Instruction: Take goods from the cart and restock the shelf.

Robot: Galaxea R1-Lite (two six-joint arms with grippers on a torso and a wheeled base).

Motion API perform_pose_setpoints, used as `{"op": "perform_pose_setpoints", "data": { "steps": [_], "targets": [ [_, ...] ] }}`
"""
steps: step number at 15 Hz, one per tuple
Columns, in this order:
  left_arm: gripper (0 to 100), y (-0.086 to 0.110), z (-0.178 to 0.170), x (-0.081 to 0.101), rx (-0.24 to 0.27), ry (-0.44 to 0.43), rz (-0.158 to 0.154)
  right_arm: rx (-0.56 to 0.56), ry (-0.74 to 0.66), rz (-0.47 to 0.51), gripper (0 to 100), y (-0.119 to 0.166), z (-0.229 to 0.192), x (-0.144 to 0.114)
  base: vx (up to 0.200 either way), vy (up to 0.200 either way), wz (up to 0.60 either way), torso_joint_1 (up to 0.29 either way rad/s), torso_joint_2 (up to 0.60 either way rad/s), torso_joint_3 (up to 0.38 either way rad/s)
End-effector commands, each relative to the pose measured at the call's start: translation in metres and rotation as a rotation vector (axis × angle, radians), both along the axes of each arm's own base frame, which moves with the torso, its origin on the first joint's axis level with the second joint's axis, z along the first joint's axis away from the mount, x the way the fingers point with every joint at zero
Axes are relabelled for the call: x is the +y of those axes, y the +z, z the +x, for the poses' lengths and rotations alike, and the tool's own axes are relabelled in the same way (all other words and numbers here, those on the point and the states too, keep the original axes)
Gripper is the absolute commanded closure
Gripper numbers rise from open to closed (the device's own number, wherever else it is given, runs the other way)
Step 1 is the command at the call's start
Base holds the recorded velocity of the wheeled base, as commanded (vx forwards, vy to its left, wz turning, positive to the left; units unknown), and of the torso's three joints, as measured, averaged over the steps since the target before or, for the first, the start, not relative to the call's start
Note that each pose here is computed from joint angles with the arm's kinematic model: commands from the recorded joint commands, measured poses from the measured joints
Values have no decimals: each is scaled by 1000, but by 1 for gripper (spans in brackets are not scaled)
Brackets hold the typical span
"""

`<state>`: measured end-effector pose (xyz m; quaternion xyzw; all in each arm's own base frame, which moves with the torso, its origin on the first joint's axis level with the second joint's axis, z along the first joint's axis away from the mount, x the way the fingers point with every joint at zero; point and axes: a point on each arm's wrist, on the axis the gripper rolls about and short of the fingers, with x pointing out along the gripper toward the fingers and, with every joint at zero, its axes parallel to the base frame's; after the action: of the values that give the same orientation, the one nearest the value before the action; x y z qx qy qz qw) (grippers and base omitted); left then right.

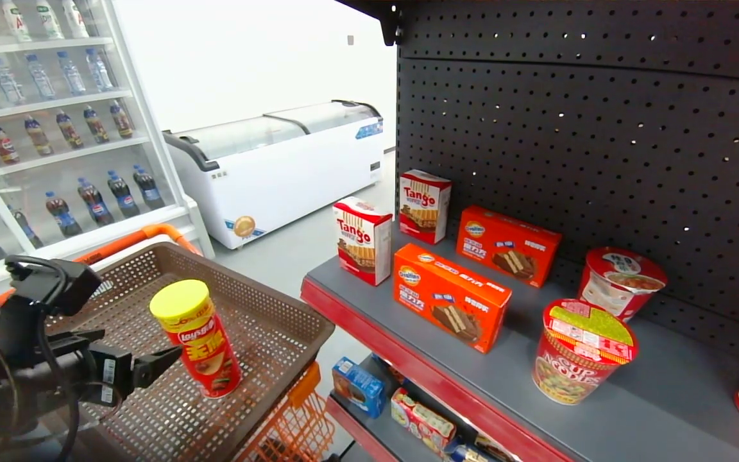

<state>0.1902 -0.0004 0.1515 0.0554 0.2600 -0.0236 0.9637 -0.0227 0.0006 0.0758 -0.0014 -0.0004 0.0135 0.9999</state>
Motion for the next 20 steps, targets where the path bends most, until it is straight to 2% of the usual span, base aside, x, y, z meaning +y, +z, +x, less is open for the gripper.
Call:
{"op": "perform_pose_setpoints", "data": {
  "steps": [1, 3, 5, 6, 9, 11, 12, 16, 19, 20],
  "targets": [
    [0, -25, 30, 6, 102, 26, 13, -1, 1, 0, 0, 0, 0, 0, 0, 0, 0, 0, 0, 0],
    [0, -31, 37, 6, 124, 26, 7, -1, 1, 0, 0, 0, 0, 0, 0, 0, 0, 0, 0, 0],
    [0, -39, 45, 5, 128, -20, -26, -1, 1, 0, 0, 0, 0, 0, 0, 0, 0, 0, 0, 0],
    [0, -43, 49, 4, 131, -31, -33, -1, 1, 0, 0, 0, 0, 0, 0, 0, 0, 0, 0, 0],
    [0, -55, 60, 4, 126, -51, -35, -1, 1, 0, 0, 0, 0, 0, 0, 0, 0, 0, 0, 0],
    [0, -60, 63, 4, 139, -53, -38, -1, 1, 0, 0, 0, 0, 0, 0, 0, 0, 0, 0, 0],
    [0, -63, 66, 4, 127, -68, -47, -1, 1, 0, 0, 0, 0, 0, 0, 0, 0, 0, 0, 0],
    [0, -75, 70, 2, 87, -91, -50, -1, 1, 0, 0, 0, 0, 0, 0, 0, 0, 0, 0, 0],
    [0, -81, 69, 1, 39, -157, -87, -1, 1, 0, 0, 0, 0, 0, 0, 0, 0, 0, 0, 0],
    [0, -83, 69, 1, 33, -163, -88, -1, 1, 0, 0, 0, 0, 0, 0, 0, 0, 0, 0, 0]
  ]
}}
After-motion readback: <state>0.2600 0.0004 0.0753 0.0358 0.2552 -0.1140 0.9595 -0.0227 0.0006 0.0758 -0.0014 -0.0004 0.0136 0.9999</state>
